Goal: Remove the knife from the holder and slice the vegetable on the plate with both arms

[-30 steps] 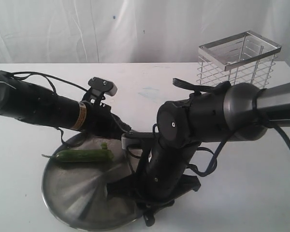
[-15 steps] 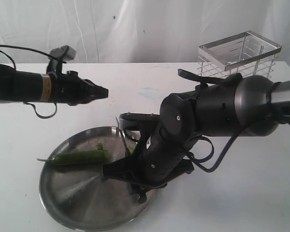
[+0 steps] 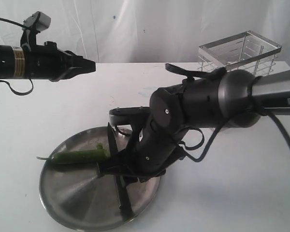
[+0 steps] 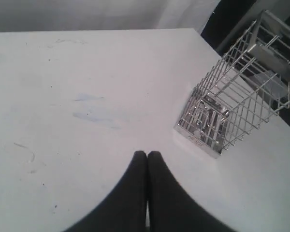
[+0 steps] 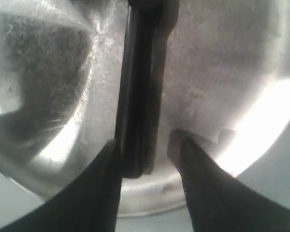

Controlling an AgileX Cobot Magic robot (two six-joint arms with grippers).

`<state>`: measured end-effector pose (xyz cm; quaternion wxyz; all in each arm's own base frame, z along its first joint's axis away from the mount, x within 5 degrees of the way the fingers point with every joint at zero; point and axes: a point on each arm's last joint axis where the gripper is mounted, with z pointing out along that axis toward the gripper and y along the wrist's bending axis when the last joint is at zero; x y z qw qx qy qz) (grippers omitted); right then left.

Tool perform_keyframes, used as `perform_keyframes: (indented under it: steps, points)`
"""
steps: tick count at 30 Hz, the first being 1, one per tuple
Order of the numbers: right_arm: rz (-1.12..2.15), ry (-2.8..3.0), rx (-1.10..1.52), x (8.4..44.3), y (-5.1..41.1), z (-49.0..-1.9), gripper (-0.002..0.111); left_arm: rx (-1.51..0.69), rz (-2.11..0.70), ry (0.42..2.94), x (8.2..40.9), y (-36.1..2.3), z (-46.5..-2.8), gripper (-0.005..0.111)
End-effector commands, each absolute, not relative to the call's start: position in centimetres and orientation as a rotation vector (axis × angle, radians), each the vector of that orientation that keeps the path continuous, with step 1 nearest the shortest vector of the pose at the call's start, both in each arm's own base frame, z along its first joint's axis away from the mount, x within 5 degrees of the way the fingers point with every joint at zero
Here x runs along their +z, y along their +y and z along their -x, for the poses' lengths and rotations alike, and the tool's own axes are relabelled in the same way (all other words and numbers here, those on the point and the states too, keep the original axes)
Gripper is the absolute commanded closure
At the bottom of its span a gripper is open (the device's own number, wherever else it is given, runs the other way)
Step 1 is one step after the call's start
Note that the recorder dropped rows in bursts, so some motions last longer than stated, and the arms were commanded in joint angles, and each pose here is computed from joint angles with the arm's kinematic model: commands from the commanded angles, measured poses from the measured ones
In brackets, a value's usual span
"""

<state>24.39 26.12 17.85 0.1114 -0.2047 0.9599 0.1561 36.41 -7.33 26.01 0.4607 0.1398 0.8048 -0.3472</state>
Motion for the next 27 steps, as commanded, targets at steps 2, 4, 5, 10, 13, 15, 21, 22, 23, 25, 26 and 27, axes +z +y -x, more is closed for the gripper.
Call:
perform_keyframes:
  steps: [2,4,5,10,13,15,21,22,23,25,26,27]
  points:
    - [0.887,2.649,0.052,22.4,22.4,-24.3,0.083,-0.628,-0.211,1.967,29.2,-5.5,-33.3,0.107]
    - [0.863,2.563,-0.175,24.0,20.4,-24.6,0.099,-0.431,-0.098,1.985,29.3,-3.9,-31.6,0.107]
    - [0.83,2.506,-0.277,24.8,19.3,-24.6,0.108,-0.352,-0.057,1.991,29.1,-3.2,-30.7,0.107]
    - [0.591,2.359,-0.251,26.7,14.2,-23.9,0.108,-0.019,0.228,2.005,27.1,0.3,-24.3,0.107]
    - [0.426,2.306,-0.121,26.5,10.6,-23.0,0.108,0.071,0.328,1.964,26.4,1.4,-20.1,0.107]
    - [0.291,2.265,-0.054,26.2,7.8,-21.7,0.108,0.067,0.357,1.909,26.6,1.7,-17.9,0.107]
    - [0.153,1.899,0.257,29.4,5.4,-16.1,0.108,-0.092,0.253,1.686,28.4,0.7,-12.3,0.107]
    - [0.202,1.815,0.266,30.2,5.2,-15.0,0.108,-0.123,0.223,1.659,28.5,0.4,-11.7,0.107]
    - [0.229,1.745,0.265,30.8,4.9,-14.0,0.108,-0.146,0.195,1.632,28.8,0.2,-11.1,0.107]
    - [0.211,1.664,0.269,31.9,4.1,-12.3,0.108,-0.198,0.146,1.59,29.4,-0.4,-10.4,0.107]
    - [0.194,1.629,0.272,32.4,3.7,-11.4,0.108,-0.221,0.122,1.573,29.6,-0.6,-10.1,0.107]
    - [0.167,1.601,0.287,32.8,3.4,-10.7,0.108,-0.239,0.104,1.563,29.7,-0.8,-9.9,0.107]
